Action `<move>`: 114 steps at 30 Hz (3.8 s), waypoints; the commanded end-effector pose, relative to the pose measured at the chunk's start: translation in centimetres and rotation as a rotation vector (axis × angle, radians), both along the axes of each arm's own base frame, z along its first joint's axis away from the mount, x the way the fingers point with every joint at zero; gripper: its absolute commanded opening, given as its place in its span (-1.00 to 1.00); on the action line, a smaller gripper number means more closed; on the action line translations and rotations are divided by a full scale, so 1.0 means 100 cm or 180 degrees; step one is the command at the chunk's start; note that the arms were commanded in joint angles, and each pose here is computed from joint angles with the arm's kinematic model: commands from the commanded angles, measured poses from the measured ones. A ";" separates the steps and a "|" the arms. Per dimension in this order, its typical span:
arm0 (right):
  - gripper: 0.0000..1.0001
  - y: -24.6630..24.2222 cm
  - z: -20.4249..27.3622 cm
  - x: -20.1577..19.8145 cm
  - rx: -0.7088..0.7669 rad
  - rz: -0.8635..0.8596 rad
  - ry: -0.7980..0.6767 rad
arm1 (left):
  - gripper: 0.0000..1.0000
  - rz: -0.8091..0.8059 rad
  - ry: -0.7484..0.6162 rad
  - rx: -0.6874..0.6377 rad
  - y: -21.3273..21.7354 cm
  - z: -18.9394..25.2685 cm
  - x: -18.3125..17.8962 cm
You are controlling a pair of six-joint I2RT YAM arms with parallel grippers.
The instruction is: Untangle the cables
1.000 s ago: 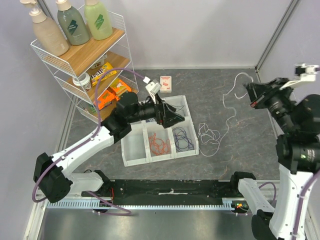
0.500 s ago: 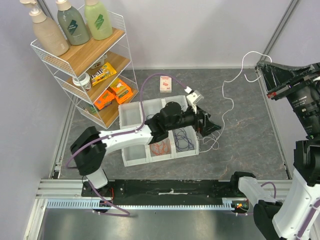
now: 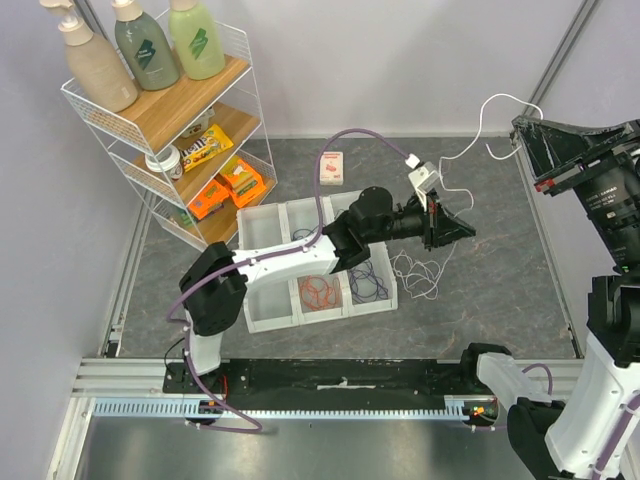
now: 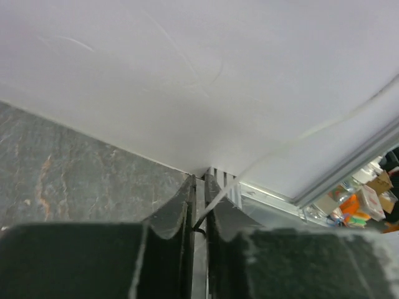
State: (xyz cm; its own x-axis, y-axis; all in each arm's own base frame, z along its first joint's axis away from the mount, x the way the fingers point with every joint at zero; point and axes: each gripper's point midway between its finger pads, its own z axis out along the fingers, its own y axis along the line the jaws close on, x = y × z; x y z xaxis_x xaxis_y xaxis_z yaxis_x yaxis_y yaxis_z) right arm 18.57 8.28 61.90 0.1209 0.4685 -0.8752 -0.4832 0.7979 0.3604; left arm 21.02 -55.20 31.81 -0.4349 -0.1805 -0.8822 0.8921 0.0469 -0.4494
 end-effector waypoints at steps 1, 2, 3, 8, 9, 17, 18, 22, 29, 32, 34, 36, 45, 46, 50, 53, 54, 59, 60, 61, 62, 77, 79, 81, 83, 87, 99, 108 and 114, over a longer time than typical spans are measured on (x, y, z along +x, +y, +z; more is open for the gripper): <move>-1.00 -0.001 -0.014 0.005 -0.0004 -0.0003 0.0061 | -0.85 -0.0168 -0.0259 -0.0165 0.000 0.049 -0.011; -1.00 -0.005 -0.025 0.010 -0.0024 -0.0095 0.0137 | -0.96 -0.0116 -0.0328 -0.0142 0.004 0.058 -0.011; -0.96 -0.010 -0.036 0.014 -0.0040 -0.0185 0.0206 | -0.96 -0.0045 -0.0358 -0.0114 0.010 0.065 -0.009; -0.80 -0.047 -0.120 0.059 -0.0137 -0.0804 0.0913 | -0.96 0.0057 -0.0524 -0.0137 0.048 0.121 -0.025; -0.77 -0.054 -0.140 0.069 -0.0161 -0.0906 0.1077 | -0.96 0.0055 -0.0550 -0.0184 0.058 0.136 -0.031; 0.15 -0.066 -0.274 0.110 -0.0474 -0.0925 0.2069 | -0.96 0.0194 -0.0770 -0.0381 0.096 0.218 -0.044; 0.21 -0.066 -0.288 0.110 -0.0483 -0.0909 0.2170 | -0.97 0.0221 -0.0803 -0.0404 0.099 0.226 -0.044; 0.52 -0.054 -0.349 0.105 -0.0450 -0.0661 0.2631 | -0.96 0.0357 -0.0855 -0.0432 0.110 0.245 -0.043; 0.60 -0.018 -0.428 0.080 -0.0297 0.0066 0.3156 | -0.96 0.0422 -0.0856 -0.0506 0.123 0.268 -0.046; 0.61 0.011 -0.428 0.063 -0.0249 0.0535 0.3036 | -0.96 0.0402 -0.0803 -0.0548 0.127 0.273 -0.049; 0.61 0.024 -0.427 0.050 -0.0412 0.0700 0.2980 | -0.96 0.0414 -0.0748 -0.0544 0.129 0.274 -0.049; 0.58 0.043 -0.426 0.035 -0.0541 0.0955 0.2919 | -0.96 0.0428 -0.0718 -0.0535 0.131 0.274 -0.050; 0.12 0.084 -0.411 -0.017 -0.0607 0.1869 0.2460 | -0.96 0.0540 -0.0627 -0.0484 0.136 0.271 -0.045; 0.15 0.089 -0.409 -0.019 -0.0537 0.1994 0.2404 | -0.96 0.0539 -0.0622 -0.0476 0.135 0.270 -0.045; 0.41 0.101 -0.392 -0.025 -0.0428 0.2219 0.2005 | -0.96 0.0528 -0.0593 -0.0477 0.135 0.269 -0.046; 0.55 0.107 -0.386 -0.030 -0.0472 0.2357 0.1817 | -0.96 0.0529 -0.0576 -0.0475 0.134 0.268 -0.045; 0.56 0.110 -0.388 -0.032 -0.0508 0.2429 0.1819 | -0.96 0.0524 -0.0577 -0.0475 0.134 0.268 -0.045; 0.55 0.118 -0.384 -0.040 -0.0618 0.2575 0.1704 | -0.96 0.0547 -0.0541 -0.0453 0.132 0.266 -0.043; 0.54 0.120 -0.381 -0.042 -0.0619 0.2621 0.1674 | -0.96 0.0547 -0.0541 -0.0453 0.132 0.266 -0.043; 0.54 0.122 -0.377 -0.041 -0.0617 0.2613 0.1618 | -0.96 0.0537 -0.0517 -0.0458 0.133 0.266 -0.044; 0.54 0.123 -0.375 -0.038 -0.0614 0.2557 0.1598 | -0.96 0.0538 -0.0504 -0.0460 0.133 0.266 -0.043; -1.00 0.161 -0.358 -0.020 -0.0447 0.2355 0.1626 | -0.96 0.0628 -0.0415 -0.0152 0.132 0.246 -0.037; -1.00 0.161 -0.346 -0.024 -0.0300 0.2398 0.1663 | -0.89 0.0754 -0.0364 0.0161 0.134 0.224 -0.027; -1.00 0.159 -0.332 -0.030 -0.0143 0.2428 0.1674 | -0.45 0.0851 -0.0293 0.0469 0.136 0.205 -0.016; -1.00 0.158 -0.313 -0.035 -0.0018 0.2509 0.1643 | 0.04 0.0847 -0.0206 0.0782 0.142 0.181 -0.011; -1.00 0.157 -0.281 -0.040 0.0139 0.2644 0.1619 | 0.65 0.0822 -0.0196 0.1073 0.165 0.150 -0.016; -1.00 0.141 -0.244 -0.028 0.0293 0.2781 0.1585 | 0.52 0.1292 -0.0288 0.0994 0.271 0.084 -0.050; -1.00 0.139 -0.227 -0.037 0.0325 0.2861 0.1419 | -0.09 0.0699 -0.0039 0.0827 0.238 0.038 -0.067; -1.00 0.137 -0.219 -0.039 0.0360 0.2838 0.1368 | -0.11 0.0267 0.0111 0.0547 0.219 0.023 -0.085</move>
